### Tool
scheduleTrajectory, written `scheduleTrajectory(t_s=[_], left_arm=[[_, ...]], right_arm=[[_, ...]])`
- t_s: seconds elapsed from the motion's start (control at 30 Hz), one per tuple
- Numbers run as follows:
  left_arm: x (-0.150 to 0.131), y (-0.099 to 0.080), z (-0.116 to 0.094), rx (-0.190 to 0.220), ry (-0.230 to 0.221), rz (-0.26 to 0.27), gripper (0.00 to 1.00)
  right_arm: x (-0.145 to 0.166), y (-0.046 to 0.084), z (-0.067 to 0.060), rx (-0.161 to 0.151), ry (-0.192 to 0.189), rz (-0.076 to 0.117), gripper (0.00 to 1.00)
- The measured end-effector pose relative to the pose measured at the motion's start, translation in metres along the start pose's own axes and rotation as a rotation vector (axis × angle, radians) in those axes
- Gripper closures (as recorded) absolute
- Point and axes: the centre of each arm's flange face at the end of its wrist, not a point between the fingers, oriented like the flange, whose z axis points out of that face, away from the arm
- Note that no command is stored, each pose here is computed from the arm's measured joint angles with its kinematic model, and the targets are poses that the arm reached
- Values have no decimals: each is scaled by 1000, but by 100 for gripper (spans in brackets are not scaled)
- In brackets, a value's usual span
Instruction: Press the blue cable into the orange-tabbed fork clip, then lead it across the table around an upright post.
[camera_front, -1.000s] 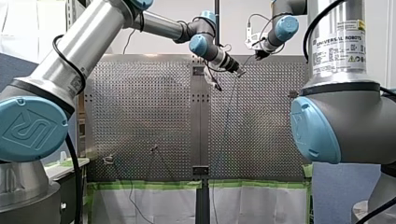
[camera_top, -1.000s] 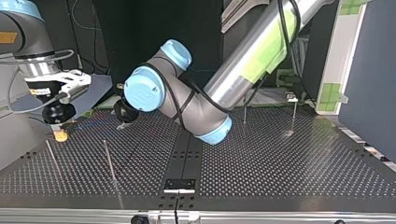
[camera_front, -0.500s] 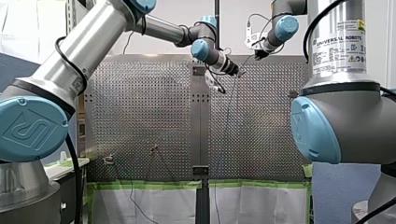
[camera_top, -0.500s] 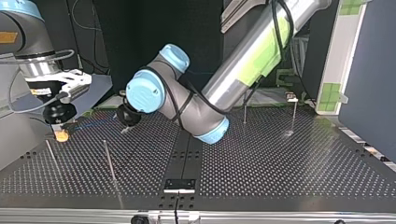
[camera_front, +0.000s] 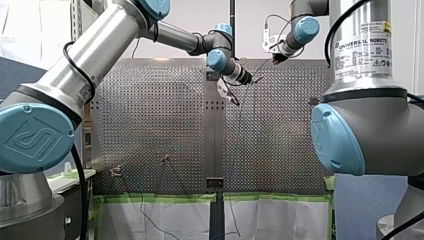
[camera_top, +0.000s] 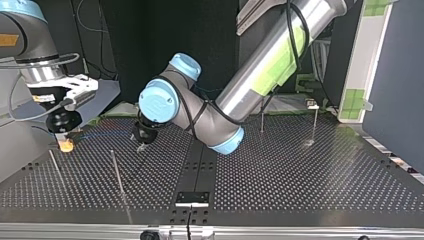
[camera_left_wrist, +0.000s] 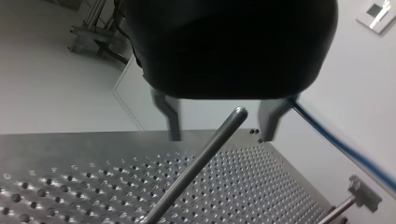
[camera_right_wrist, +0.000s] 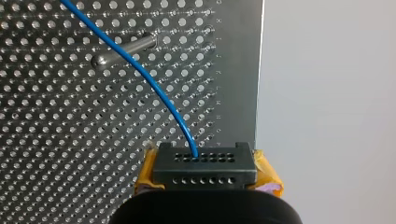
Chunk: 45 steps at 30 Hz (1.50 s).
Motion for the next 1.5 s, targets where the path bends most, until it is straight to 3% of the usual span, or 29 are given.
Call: scheduleTrajectory(t_s=[0.03, 0.07, 0.43, 0.63, 0.77, 0.93, 1.17, 1.5], left_arm=[[0, 0, 0, -4, -5, 8, 93], [-1, 1, 0, -8, -9, 17, 100], [-3, -1, -2, -18, -27, 112, 100], [-19, -17, -11, -18, -95, 164, 100], [-38, -34, -21, 2, -165, 193, 100], [-53, -43, -25, 8, -236, 224, 100], [-64, -42, -20, 2, -316, 271, 100], [-60, -34, 13, 31, -345, 356, 100]], right_arm=[[0, 0, 0, 0, 0, 0, 100], [0, 0, 0, 0, 0, -1, 100], [0, -1, 0, 1, -1, -5, 100], [3, 2, 2, -4, 5, -7, 100], [7, 6, 5, -10, 14, -5, 100], [14, 12, 9, -20, 29, 0, 100], [17, 22, 28, -28, 39, 5, 100], [14, 32, 61, -31, 43, 18, 100]])
